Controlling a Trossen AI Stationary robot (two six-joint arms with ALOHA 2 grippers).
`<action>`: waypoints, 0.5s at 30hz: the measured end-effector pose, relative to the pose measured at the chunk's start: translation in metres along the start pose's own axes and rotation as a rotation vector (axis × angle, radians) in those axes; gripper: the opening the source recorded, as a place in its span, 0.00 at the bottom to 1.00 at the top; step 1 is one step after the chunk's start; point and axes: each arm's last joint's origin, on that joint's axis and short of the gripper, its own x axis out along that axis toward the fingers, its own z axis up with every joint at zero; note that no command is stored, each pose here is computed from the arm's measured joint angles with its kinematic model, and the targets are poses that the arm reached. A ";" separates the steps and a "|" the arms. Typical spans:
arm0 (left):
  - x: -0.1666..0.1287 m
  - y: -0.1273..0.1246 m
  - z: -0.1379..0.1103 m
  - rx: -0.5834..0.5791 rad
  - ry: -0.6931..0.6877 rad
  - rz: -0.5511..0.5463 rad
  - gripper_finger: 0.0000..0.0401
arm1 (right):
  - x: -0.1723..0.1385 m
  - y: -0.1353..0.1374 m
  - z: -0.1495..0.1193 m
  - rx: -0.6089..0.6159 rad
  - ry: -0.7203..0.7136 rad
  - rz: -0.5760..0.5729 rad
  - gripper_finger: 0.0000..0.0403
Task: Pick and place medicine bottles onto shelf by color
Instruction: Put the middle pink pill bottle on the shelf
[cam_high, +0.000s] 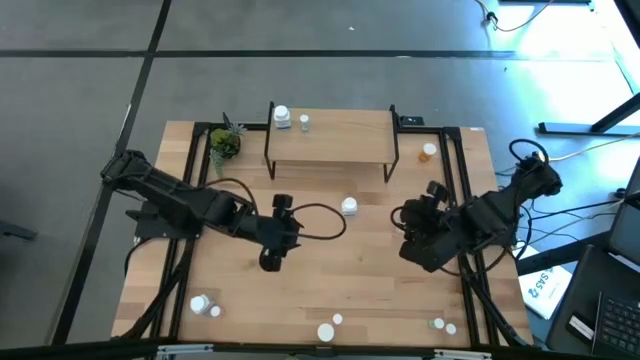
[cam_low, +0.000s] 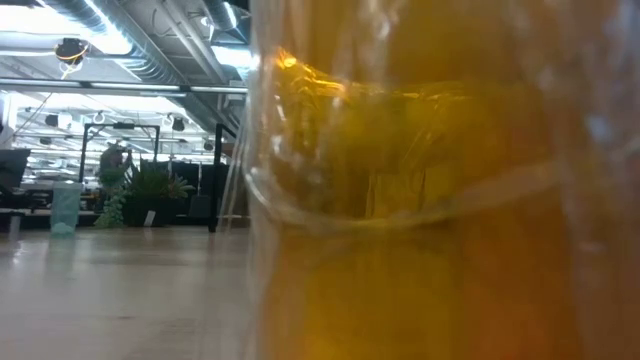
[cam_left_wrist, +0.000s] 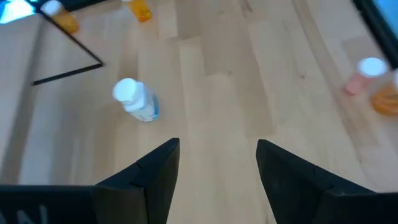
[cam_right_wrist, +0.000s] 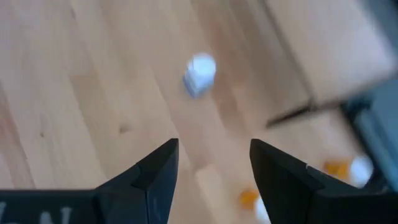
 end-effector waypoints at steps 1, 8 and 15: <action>0.000 -0.001 0.000 0.000 0.001 -0.012 0.52 | 0.005 -0.001 -0.005 0.039 0.028 -0.006 0.50; 0.000 -0.001 0.000 -0.003 0.002 -0.036 0.52 | 0.030 -0.002 -0.030 0.209 0.194 -0.034 0.50; 0.000 -0.002 -0.002 -0.035 0.027 -0.049 0.52 | 0.047 0.013 -0.036 0.085 0.208 0.066 0.50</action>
